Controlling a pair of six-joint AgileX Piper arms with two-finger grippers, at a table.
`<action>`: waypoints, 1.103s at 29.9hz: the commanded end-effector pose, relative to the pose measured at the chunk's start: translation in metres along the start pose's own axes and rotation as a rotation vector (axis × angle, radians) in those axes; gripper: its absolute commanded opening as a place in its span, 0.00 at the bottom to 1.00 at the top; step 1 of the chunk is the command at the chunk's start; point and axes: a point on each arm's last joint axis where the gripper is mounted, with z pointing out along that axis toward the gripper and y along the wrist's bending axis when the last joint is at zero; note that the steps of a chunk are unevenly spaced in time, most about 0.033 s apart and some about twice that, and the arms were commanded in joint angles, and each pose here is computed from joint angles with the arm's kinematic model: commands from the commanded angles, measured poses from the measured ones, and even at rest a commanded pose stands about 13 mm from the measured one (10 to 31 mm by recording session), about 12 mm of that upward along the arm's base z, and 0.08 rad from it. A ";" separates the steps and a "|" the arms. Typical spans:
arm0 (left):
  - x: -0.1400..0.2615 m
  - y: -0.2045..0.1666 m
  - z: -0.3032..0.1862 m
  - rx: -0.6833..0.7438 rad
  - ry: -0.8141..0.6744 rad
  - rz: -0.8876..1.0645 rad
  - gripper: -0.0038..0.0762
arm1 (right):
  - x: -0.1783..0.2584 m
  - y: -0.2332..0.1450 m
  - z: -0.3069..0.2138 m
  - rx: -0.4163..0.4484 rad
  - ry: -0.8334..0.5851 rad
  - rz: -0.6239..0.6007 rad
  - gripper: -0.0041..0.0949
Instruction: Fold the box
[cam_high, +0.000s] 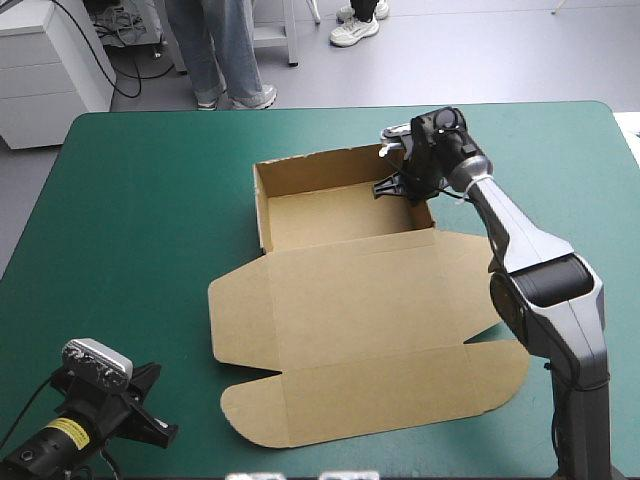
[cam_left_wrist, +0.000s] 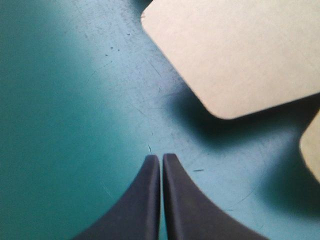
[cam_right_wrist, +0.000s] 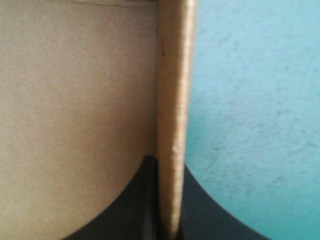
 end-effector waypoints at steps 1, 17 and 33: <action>-0.013 0.000 -0.003 0.000 -0.085 -0.010 0.04 | -0.004 -0.062 -0.040 0.108 -0.081 0.058 0.02; -0.012 0.001 -0.001 -0.003 -0.104 -0.010 0.04 | 0.078 -0.304 -0.061 0.306 -0.040 0.558 0.02; -0.012 0.001 -0.001 -0.003 -0.104 -0.010 0.04 | 0.110 -0.347 -0.072 0.425 0.003 0.612 0.02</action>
